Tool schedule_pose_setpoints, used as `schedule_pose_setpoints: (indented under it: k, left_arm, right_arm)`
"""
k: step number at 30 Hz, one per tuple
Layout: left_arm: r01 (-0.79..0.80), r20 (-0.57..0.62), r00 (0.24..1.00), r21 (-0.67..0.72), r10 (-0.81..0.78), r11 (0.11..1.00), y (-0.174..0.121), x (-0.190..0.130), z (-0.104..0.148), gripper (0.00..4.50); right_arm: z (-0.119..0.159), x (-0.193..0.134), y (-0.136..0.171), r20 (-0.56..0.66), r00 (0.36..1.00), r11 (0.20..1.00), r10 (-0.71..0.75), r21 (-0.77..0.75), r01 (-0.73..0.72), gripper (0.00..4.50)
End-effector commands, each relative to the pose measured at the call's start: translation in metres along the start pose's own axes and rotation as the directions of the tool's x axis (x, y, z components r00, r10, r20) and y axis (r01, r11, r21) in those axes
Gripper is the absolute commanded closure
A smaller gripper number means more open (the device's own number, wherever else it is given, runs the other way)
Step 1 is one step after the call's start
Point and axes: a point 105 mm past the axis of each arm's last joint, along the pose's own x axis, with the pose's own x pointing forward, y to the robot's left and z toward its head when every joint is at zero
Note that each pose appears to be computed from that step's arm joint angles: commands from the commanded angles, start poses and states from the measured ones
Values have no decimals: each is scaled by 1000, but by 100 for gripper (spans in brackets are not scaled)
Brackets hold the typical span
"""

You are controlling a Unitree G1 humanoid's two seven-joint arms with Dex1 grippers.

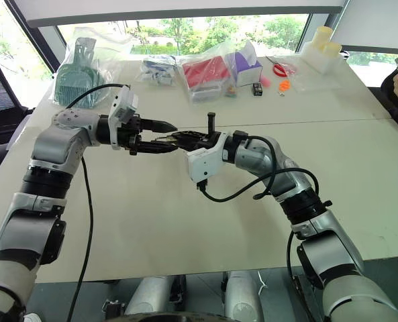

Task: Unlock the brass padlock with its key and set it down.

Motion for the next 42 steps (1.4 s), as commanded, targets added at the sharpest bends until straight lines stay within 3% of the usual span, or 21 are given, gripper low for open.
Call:
schedule_pose_setpoints:
  k: [1, 7, 16, 17, 31, 42]
  left_arm:
    - [-37, 30, 999, 65, 35, 997, 4, -11, 18, 3]
    - [-52, 55, 997, 69, 48, 996, 1, -27, 29, 3]
    - [-36, 17, 999, 89, 35, 995, -6, -23, 21, 424]
    - [-32, 10, 999, 88, 31, 996, -7, -22, 18, 446]
    - [-48, -83, 995, 95, 56, 994, 0, -14, -13, 446]
    - [-108, -35, 993, 106, 112, 988, 11, -15, -8, 446]
  right_arm:
    - [1, -3, -16, 7, 999, 998, -51, -25, 51, 450]
    - [-2, -6, -12, -8, 999, 999, -42, -14, 42, 450]
    - [-2, -4, -12, -6, 999, 999, -39, -19, 39, 450]
    - [-2, -4, -12, -6, 999, 999, -40, -20, 40, 450]
    - [-1, -3, -16, -4, 999, 999, -47, -25, 47, 450]
    - [1, -3, -14, -2, 999, 999, -45, -18, 45, 450]
